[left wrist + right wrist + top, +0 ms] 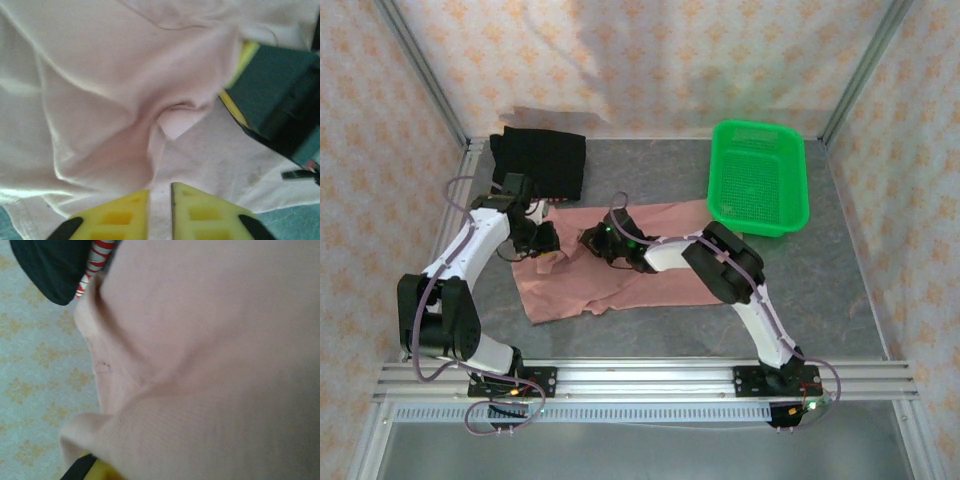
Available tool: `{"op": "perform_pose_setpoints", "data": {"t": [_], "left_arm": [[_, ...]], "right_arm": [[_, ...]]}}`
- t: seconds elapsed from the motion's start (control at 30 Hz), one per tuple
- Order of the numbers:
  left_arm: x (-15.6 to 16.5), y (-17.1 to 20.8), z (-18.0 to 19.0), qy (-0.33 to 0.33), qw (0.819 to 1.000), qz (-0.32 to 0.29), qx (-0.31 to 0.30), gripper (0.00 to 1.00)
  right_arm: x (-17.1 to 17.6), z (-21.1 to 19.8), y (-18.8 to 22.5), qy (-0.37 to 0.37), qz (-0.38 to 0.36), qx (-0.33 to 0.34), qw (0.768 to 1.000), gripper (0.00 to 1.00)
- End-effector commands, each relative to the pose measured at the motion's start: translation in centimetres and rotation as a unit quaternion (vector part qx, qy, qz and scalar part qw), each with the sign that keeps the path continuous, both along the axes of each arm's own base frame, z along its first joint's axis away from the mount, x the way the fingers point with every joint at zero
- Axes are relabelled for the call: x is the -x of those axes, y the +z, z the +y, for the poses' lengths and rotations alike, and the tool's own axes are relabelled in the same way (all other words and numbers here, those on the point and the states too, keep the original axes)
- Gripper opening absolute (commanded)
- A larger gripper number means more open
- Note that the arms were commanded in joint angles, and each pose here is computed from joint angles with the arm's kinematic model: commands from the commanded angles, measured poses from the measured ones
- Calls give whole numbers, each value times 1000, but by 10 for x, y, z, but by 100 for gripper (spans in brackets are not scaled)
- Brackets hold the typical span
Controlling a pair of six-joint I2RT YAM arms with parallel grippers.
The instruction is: Fold and stack the t-shirts
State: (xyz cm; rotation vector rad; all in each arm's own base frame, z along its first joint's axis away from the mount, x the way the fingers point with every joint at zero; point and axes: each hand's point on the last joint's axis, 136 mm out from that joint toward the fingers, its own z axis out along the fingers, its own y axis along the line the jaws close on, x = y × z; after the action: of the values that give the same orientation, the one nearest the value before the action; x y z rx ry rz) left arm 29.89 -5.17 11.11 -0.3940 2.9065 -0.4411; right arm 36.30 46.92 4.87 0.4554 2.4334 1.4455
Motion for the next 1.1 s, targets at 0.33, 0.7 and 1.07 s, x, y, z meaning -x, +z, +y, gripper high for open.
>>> {"op": "perform_pose_setpoints", "data": {"t": [0.33,0.7,1.07], "left_arm": [[-1,-31,40,69,994,17,-86,40],[-42,-62,36,107,992,15,-66,42],[-53,-98,44,122,986,64,-91,41]], "right_arm": [[38,-34,16,29,36,28,999,0],[42,-34,10,70,53,94,992,0],[49,-45,7,64,64,122,988,25]]}}
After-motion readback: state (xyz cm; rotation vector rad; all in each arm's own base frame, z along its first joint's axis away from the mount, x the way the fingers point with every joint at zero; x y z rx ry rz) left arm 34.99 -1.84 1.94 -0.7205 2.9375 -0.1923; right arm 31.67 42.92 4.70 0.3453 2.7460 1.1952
